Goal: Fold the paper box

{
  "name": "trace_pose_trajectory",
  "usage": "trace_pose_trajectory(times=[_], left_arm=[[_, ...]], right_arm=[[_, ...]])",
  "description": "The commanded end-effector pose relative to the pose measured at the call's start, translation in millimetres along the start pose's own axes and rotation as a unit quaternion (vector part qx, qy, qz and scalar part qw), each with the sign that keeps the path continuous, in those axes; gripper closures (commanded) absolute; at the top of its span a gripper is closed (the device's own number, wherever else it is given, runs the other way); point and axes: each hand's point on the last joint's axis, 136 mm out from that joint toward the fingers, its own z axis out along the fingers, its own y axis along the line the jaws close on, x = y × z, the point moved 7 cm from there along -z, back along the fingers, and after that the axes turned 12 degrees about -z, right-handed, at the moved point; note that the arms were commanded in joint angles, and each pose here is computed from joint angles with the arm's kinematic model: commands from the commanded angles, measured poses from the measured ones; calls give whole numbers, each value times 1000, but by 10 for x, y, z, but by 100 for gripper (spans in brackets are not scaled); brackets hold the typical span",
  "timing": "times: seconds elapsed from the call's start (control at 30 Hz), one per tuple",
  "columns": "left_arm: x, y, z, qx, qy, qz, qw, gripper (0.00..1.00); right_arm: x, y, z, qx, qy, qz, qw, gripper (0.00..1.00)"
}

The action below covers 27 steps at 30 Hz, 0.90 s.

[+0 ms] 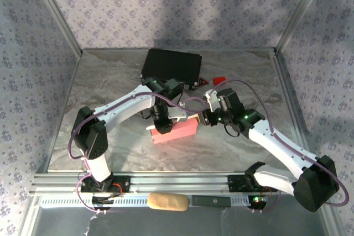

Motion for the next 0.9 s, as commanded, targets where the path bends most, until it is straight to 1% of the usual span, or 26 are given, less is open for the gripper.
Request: trace_pose_trajectory(times=[0.0, 0.13, 0.33, 0.57, 0.73, 0.87], left_arm=[[-39, 52, 119, 3, 7, 8, 1000, 76], [-63, 58, 148, 7, 8, 7, 1000, 75], [-70, 75, 157, 2, 7, 10, 1000, 75], [-78, 88, 147, 0, 6, 8, 1000, 75], [-78, 87, 143, 0, 6, 7, 1000, 75], [-78, 96, 132, -4, 6, 6, 1000, 75]], right_arm=[[-46, -57, -12, -2, -7, 3, 1000, 60], [-33, -31, -9, -34, -29, 14, 999, 59], [-107, -35, -24, -85, -61, 20, 994, 58], [-76, -40, 35, -105, -57, 27, 993, 59], [-49, -62, 91, -99, -46, 30, 994, 59], [-50, -13, 88, -112, -48, 28, 992, 60]])
